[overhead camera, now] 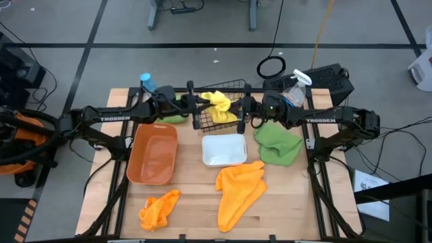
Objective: Sort microfiber towel by color & place in baskets
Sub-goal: Put the yellow towel into the black wire basket
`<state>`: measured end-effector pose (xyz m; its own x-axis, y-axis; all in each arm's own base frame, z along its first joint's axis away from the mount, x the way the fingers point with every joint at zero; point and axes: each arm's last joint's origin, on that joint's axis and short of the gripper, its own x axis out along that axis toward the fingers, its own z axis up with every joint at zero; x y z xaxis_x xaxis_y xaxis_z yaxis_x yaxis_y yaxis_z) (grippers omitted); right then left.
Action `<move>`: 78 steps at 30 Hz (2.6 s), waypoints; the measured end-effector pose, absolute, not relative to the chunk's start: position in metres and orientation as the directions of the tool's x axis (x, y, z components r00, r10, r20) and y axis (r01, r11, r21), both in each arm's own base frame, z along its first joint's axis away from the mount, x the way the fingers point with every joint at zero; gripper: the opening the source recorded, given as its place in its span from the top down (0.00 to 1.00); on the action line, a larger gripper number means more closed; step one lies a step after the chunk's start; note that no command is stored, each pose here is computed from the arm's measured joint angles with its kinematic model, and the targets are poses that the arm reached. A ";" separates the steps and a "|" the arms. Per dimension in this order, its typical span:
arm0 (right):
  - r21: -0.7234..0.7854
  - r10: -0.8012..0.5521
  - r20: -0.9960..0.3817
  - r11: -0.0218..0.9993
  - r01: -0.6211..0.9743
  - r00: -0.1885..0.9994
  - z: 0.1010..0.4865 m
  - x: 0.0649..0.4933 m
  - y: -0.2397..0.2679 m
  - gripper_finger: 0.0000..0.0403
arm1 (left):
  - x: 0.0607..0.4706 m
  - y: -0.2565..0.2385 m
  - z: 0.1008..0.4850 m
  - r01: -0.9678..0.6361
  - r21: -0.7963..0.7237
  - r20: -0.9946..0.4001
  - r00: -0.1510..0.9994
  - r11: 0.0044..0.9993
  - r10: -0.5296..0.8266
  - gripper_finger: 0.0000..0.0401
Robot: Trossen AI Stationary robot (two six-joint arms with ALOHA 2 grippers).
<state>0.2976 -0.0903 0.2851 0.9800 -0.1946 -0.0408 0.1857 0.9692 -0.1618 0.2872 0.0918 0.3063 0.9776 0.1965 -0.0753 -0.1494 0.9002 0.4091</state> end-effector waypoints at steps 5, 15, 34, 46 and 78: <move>-0.151 -0.226 -0.043 0.964 0.218 0.973 0.285 0.294 -0.100 0.98 | 0.285 0.098 0.305 -0.180 0.321 -0.091 0.971 0.930 0.219 0.83; -0.133 -0.234 -0.045 0.965 0.226 0.971 0.285 0.294 -0.103 0.99 | 0.293 0.107 0.286 -0.213 0.212 -0.172 0.953 0.954 0.251 0.41; -0.145 -0.357 -0.254 0.933 0.329 0.899 0.265 0.289 -0.106 0.71 | 0.285 0.150 0.270 -0.331 0.242 -0.225 0.895 0.912 0.385 0.99; -0.190 -0.456 -0.420 0.890 0.415 0.785 0.248 0.282 -0.107 0.56 | 0.269 0.173 0.255 -0.386 0.217 -0.358 0.823 0.897 0.441 0.99; -0.022 -0.320 -0.522 0.932 0.363 0.791 0.239 0.280 -0.100 0.52 | 0.267 0.172 0.307 -0.360 0.126 -0.511 0.775 0.924 0.372 0.35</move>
